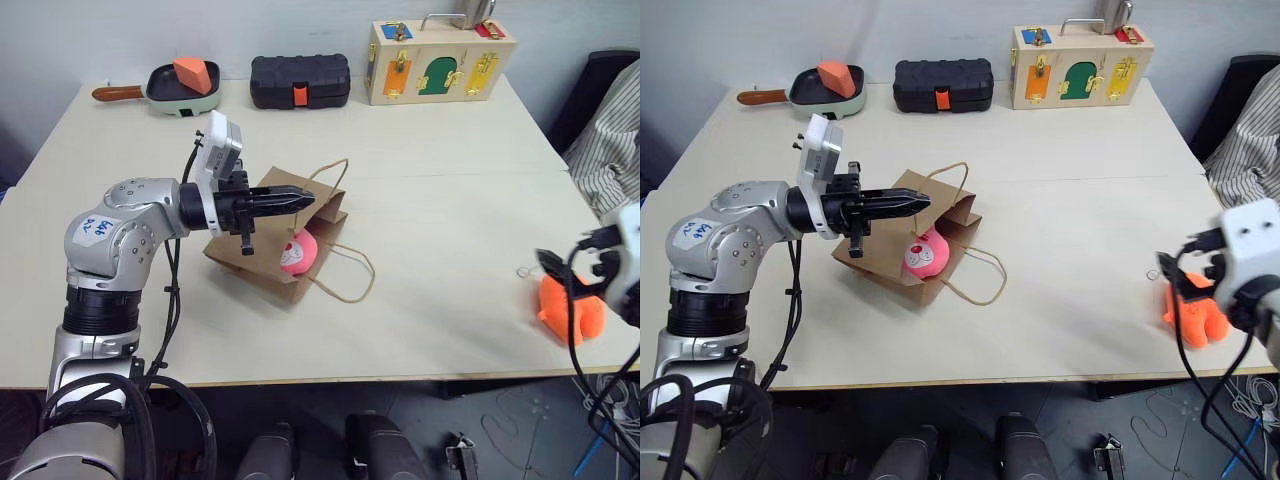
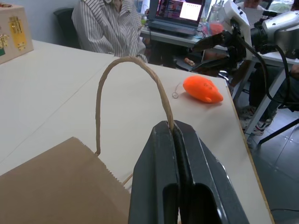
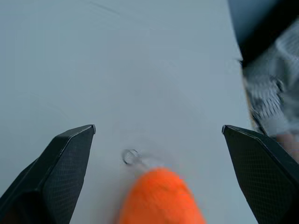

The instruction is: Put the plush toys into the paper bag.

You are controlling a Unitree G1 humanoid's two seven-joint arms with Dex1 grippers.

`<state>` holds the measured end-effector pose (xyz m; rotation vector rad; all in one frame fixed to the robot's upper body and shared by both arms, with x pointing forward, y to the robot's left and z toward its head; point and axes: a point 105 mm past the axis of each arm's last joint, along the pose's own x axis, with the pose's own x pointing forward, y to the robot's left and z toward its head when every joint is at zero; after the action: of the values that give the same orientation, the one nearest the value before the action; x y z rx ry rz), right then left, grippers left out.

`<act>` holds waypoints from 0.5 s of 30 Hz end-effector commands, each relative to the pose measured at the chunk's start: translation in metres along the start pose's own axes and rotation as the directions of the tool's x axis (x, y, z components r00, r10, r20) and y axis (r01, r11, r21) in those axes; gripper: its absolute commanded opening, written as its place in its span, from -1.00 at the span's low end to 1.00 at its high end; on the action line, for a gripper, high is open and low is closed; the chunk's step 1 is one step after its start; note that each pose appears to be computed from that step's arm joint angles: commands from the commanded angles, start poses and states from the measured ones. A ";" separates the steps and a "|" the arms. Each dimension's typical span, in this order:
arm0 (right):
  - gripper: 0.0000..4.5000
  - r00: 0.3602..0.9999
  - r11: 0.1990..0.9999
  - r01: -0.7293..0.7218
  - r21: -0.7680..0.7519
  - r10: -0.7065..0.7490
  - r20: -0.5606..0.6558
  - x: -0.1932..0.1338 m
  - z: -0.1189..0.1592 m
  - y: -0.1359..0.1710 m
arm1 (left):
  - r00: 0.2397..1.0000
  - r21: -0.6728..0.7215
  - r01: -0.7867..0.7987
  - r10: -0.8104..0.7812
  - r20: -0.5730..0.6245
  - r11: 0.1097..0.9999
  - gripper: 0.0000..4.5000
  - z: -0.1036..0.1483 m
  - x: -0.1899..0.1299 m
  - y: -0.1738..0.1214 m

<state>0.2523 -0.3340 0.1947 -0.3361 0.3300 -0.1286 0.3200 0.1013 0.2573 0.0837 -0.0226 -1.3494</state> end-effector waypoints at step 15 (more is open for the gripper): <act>0.57 0.991 0.813 -0.045 0.580 0.111 -0.079 0.029 -0.068 0.006 | 1.000 0.060 0.011 -0.012 0.018 0.998 -1.00 0.013 -0.002 -0.006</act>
<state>0.2583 -0.3525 0.1224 0.2485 0.4124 -0.1634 0.3189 0.1009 0.2573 0.0880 -0.0242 -1.3512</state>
